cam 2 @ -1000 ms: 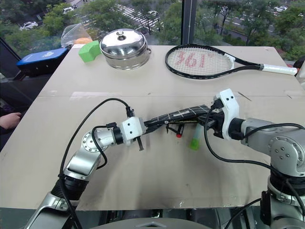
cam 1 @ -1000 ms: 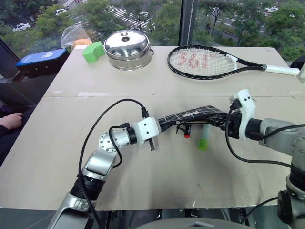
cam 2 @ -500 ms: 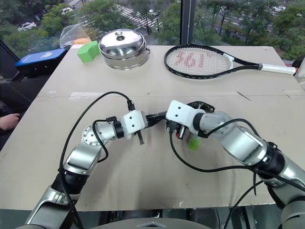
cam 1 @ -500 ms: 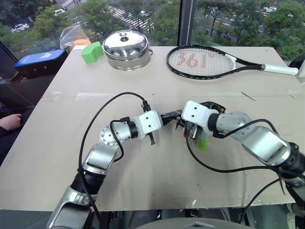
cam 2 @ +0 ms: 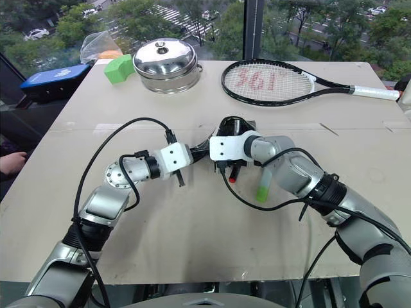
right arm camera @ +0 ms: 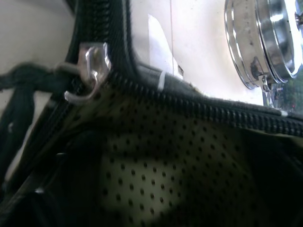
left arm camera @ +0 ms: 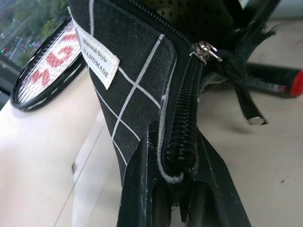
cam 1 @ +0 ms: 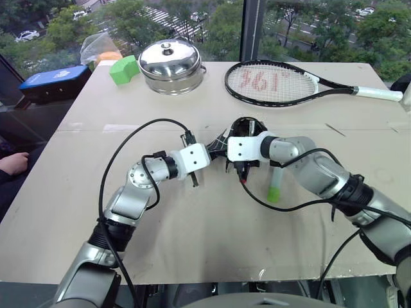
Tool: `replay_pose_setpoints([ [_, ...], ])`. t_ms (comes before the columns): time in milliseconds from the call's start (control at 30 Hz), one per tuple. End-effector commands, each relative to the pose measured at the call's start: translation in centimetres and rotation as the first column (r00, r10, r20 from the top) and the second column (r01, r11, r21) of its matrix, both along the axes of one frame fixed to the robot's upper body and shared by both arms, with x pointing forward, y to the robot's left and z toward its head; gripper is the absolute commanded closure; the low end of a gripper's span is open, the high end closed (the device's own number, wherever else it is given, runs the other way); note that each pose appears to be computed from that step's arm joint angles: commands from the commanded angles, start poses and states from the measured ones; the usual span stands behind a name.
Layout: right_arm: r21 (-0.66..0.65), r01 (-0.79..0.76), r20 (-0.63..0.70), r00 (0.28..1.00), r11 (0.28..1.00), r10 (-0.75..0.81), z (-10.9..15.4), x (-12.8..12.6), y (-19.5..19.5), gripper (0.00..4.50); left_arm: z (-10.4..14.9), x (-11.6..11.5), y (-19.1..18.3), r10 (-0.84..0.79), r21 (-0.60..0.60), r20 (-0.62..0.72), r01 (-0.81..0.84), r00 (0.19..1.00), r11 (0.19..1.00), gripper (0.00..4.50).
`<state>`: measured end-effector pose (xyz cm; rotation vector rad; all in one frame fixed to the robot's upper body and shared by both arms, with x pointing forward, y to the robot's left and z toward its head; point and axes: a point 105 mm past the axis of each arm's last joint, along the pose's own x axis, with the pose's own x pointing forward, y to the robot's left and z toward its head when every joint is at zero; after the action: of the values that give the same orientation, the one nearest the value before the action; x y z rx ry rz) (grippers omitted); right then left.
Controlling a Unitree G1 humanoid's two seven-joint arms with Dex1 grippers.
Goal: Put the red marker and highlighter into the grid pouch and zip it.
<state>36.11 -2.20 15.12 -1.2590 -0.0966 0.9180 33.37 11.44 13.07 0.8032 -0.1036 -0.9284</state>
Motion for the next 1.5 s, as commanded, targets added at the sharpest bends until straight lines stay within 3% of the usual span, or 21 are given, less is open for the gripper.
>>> replay_pose_setpoints([
  [33, 0.068, 0.000, 0.065, 0.998, 0.998, -0.004, 3.4, 0.5, -0.2, 0.03, 2.2, 0.7, 1.0, 0.032, -0.024, 0.085, -0.030, 0.996, 0.999, 4.50],
  [133, 0.256, 0.085, -0.107, 0.992, 0.963, -0.059, 4.5, 0.0, -1.0, 0.03, 2.3, 0.8, 2.0, 0.061, -0.037, 0.090, -0.058, 0.994, 0.998, 4.50],
  [233, 0.481, 0.238, -0.362, 0.931, 0.844, -0.057, 6.1, -1.6, -2.4, 0.03, 2.4, 0.9, 3.5, 0.098, -0.049, 0.095, -0.093, 0.991, 0.994, 4.50],
  [300, 0.522, 0.332, -0.480, 0.876, 0.786, -0.051, 5.9, -2.8, -3.0, 0.03, 2.3, 1.0, 4.4, 0.122, -0.048, 0.091, -0.118, 0.988, 0.992, 4.50],
  [467, 0.467, 0.618, -0.678, 0.709, 0.632, -0.192, 2.2, -3.7, -4.0, 0.03, 1.4, 1.0, 6.3, 0.162, -0.010, 0.084, -0.162, 0.983, 0.987, 4.50],
  [600, 0.408, 0.784, -0.794, 0.557, 0.467, -0.242, 0.5, -3.6, -3.6, 0.03, 1.3, 1.2, 7.0, 0.178, 0.001, 0.091, -0.179, 0.980, 0.984, 4.50],
  [800, 0.252, 0.899, -0.850, 0.383, 0.359, -0.361, -3.4, -2.9, -2.7, 0.03, 1.4, 1.3, 6.9, 0.171, 0.012, 0.098, -0.173, 0.980, 0.985, 4.50],
  [833, 0.234, 0.904, -0.856, 0.367, 0.358, -0.366, -4.1, -2.8, -2.6, 0.03, 1.5, 1.3, 6.8, 0.168, 0.011, 0.099, -0.170, 0.981, 0.985, 4.50],
  [933, 0.192, 0.905, -0.854, 0.344, 0.379, -0.390, -5.9, -2.9, -2.1, 0.77, 1.5, 1.2, 6.3, 0.159, 0.008, 0.100, -0.161, 0.982, 0.987, 4.50],
  [1033, 0.190, 0.898, -0.830, 0.363, 0.398, -0.423, -6.6, -2.7, -2.5, 2.13, 1.6, 1.0, 5.8, 0.149, 0.000, 0.099, -0.150, 0.984, 0.989, 4.50],
  [1167, 0.226, 0.868, -0.791, 0.429, 0.443, -0.437, -5.5, -2.6, -3.1, 4.03, 1.7, 0.8, 5.5, 0.148, -0.009, 0.097, -0.148, 0.984, 0.989, 4.50],
  [1200, 0.234, 0.859, -0.778, 0.446, 0.455, -0.442, -5.1, -2.6, -3.3, 4.29, 1.7, 0.8, 5.5, 0.149, -0.011, 0.095, -0.149, 0.984, 0.989, 4.50],
  [1333, 0.285, 0.808, -0.728, 0.532, 0.515, -0.433, -2.8, -2.7, -4.6, 4.31, 1.7, 0.8, 5.4, 0.155, -0.027, 0.090, -0.153, 0.984, 0.988, 4.50],
  [1500, 0.282, 0.605, -0.562, 0.733, 0.745, -0.383, 1.8, -4.6, -7.4, 4.31, 1.8, 1.0, 5.0, 0.137, -0.052, 0.079, -0.133, 0.987, 0.990, 4.50],
])
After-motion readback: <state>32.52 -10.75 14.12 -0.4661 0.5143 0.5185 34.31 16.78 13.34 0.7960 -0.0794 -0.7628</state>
